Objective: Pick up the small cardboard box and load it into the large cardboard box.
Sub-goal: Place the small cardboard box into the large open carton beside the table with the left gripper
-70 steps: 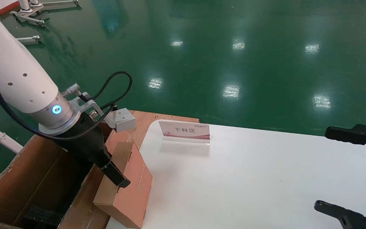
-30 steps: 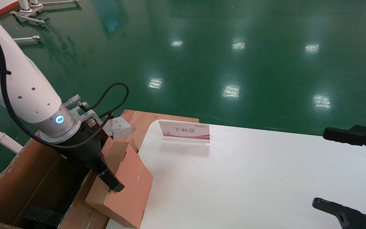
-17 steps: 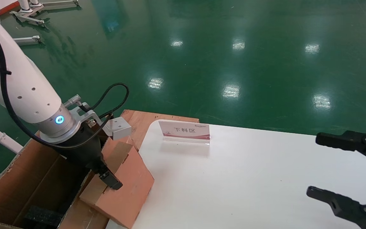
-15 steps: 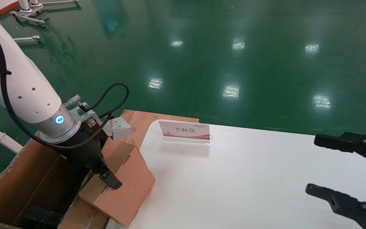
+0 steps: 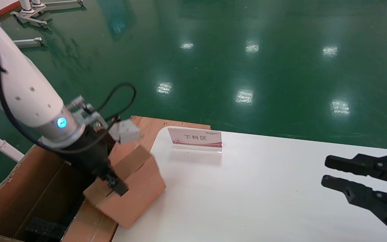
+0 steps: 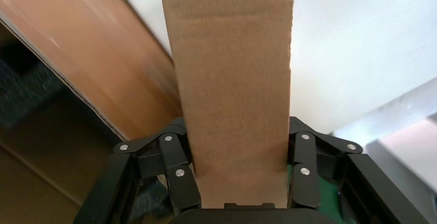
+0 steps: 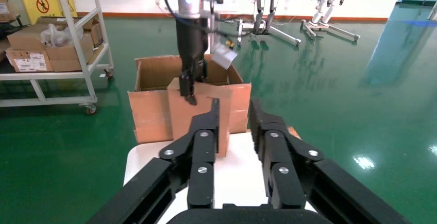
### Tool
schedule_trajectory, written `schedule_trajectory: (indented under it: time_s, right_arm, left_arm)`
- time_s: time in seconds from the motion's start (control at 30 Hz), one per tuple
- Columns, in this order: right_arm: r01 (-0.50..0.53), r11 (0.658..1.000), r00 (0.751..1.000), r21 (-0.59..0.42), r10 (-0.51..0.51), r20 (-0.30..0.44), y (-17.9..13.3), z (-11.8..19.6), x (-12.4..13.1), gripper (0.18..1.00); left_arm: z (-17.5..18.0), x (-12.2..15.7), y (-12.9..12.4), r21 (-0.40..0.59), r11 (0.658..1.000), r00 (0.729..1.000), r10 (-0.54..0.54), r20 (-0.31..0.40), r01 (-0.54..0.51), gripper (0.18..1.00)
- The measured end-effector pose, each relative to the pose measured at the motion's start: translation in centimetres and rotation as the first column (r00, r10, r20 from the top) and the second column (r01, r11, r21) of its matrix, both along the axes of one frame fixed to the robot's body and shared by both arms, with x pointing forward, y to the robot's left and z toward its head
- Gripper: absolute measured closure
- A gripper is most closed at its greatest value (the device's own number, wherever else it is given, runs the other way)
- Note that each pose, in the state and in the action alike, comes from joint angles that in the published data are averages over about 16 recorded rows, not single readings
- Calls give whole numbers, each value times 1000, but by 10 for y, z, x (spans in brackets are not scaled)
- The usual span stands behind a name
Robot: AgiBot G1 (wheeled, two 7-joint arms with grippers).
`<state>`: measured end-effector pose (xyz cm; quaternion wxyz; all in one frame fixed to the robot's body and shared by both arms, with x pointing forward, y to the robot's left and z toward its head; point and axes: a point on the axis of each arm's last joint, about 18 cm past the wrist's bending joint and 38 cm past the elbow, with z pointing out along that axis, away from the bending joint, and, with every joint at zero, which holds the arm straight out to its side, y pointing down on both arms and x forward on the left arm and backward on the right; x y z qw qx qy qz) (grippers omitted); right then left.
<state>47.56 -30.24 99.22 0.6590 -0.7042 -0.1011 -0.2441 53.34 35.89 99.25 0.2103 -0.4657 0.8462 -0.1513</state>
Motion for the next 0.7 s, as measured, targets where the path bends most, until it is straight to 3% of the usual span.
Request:
schedule_trajectory:
  time_s: [0.33, 0.7]
  right_arm:
    - [0, 1000, 1000, 0, 0, 0, 0, 0, 0, 925]
    - [0, 1000, 1000, 0, 0, 0, 0, 0, 0, 981]
  left_arm:
    - [68, -16, 2, -86, 996, 987, -24, 158, 38, 919]
    - [160, -51, 31, -86, 996, 929, 14, 369, 20, 945]
